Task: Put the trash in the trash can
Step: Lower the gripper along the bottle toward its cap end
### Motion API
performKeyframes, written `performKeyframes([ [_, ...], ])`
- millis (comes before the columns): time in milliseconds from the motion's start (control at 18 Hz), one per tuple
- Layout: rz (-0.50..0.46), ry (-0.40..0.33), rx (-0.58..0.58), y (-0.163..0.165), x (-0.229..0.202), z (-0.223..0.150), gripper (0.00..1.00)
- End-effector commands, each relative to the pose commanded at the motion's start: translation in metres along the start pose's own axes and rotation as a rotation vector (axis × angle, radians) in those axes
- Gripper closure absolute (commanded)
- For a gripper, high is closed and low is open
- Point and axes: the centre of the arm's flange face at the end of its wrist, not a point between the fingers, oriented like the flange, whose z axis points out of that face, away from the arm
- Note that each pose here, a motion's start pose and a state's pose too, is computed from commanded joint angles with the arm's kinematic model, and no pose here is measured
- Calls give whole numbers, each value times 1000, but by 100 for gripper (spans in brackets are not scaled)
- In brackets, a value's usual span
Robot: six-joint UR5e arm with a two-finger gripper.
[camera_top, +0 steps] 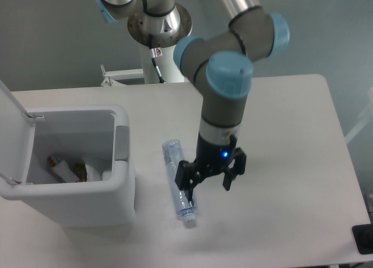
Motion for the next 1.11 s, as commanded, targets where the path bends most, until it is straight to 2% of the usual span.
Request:
performKeyframes([
  [167, 4, -2, -37, 10, 4, 16, 0],
  [500, 39, -103, -151, 33, 18, 60, 0],
  [722, 46, -121, -181, 37, 18, 87, 0],
  [1111, 95, -162, -231, 48, 15, 113, 0],
])
